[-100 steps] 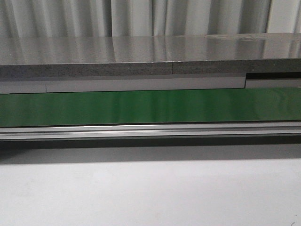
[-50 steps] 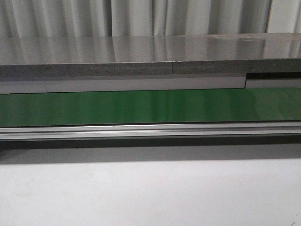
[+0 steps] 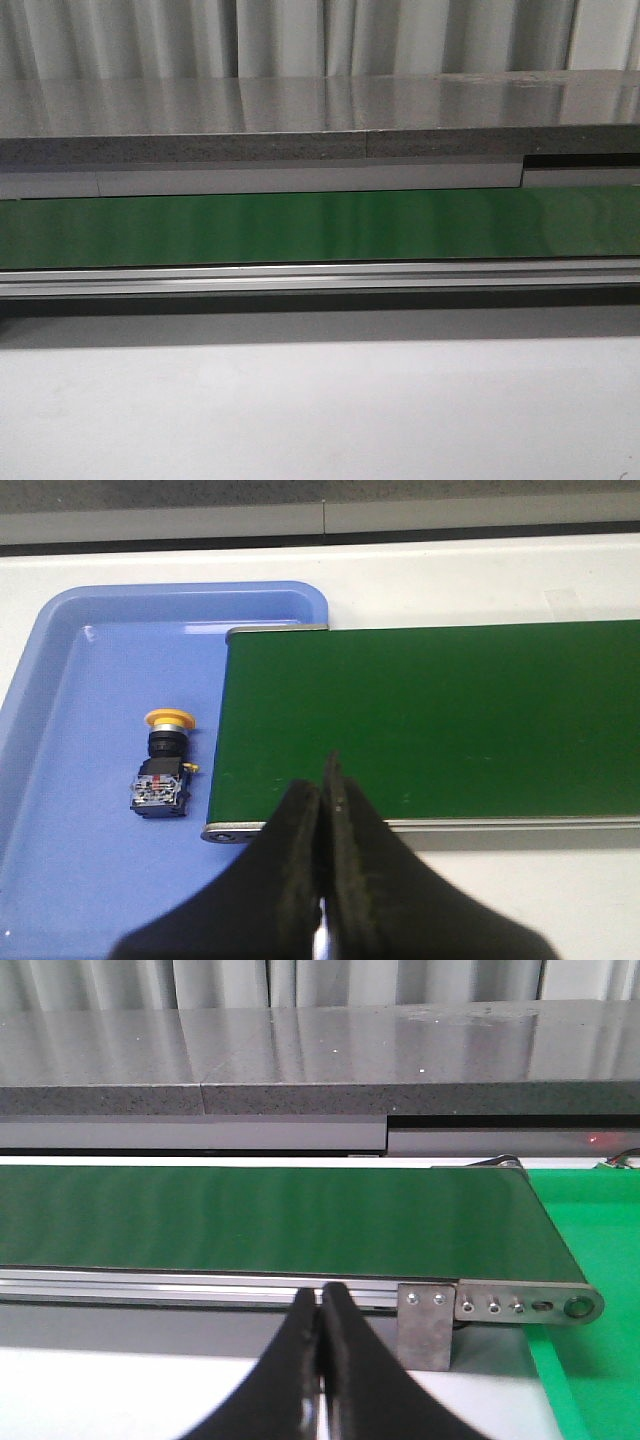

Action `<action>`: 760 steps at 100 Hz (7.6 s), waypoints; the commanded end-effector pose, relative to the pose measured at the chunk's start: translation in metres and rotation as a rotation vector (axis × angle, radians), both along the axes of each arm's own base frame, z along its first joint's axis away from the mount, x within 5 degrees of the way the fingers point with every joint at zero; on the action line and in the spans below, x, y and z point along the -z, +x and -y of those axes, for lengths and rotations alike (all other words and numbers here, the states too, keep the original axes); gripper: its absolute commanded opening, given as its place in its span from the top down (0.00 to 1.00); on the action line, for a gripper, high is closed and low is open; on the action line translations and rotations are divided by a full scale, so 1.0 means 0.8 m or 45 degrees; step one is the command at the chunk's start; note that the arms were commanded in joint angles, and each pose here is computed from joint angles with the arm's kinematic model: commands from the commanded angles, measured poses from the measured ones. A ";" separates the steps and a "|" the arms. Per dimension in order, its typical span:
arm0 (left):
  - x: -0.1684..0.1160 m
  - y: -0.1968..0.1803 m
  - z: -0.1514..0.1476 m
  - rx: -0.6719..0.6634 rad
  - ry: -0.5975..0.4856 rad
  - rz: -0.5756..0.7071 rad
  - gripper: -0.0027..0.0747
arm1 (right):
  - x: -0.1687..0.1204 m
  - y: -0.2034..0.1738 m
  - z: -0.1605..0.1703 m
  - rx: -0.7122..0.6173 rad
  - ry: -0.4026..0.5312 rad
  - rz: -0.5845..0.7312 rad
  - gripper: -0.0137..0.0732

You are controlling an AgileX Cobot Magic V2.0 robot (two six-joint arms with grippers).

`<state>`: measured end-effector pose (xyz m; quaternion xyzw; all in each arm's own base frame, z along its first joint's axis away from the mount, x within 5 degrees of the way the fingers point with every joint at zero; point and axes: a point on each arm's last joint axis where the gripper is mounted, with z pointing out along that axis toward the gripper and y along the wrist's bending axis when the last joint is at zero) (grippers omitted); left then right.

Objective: Move button from left to right
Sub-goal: 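Lower the left gripper over the yellow-capped button in the blue tray, then close the left gripper on the button body and lift it, then place the button on the green belt with the left gripper and release, then let the belt carry the button toward the right gripper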

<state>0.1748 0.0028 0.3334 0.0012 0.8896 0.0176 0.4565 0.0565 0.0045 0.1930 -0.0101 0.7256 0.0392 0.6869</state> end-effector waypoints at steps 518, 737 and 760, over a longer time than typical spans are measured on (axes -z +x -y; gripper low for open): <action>0.093 0.263 -0.049 -0.065 -0.050 -0.614 0.09 | -0.018 -0.003 0.001 0.011 -0.006 0.153 0.92; -0.013 -0.086 0.003 0.022 -0.049 0.833 0.56 | -0.018 -0.003 0.001 0.011 -0.006 0.153 0.92; -0.013 -0.086 0.003 0.022 -0.049 0.833 0.99 | -0.018 -0.003 0.001 0.011 -0.006 0.153 0.92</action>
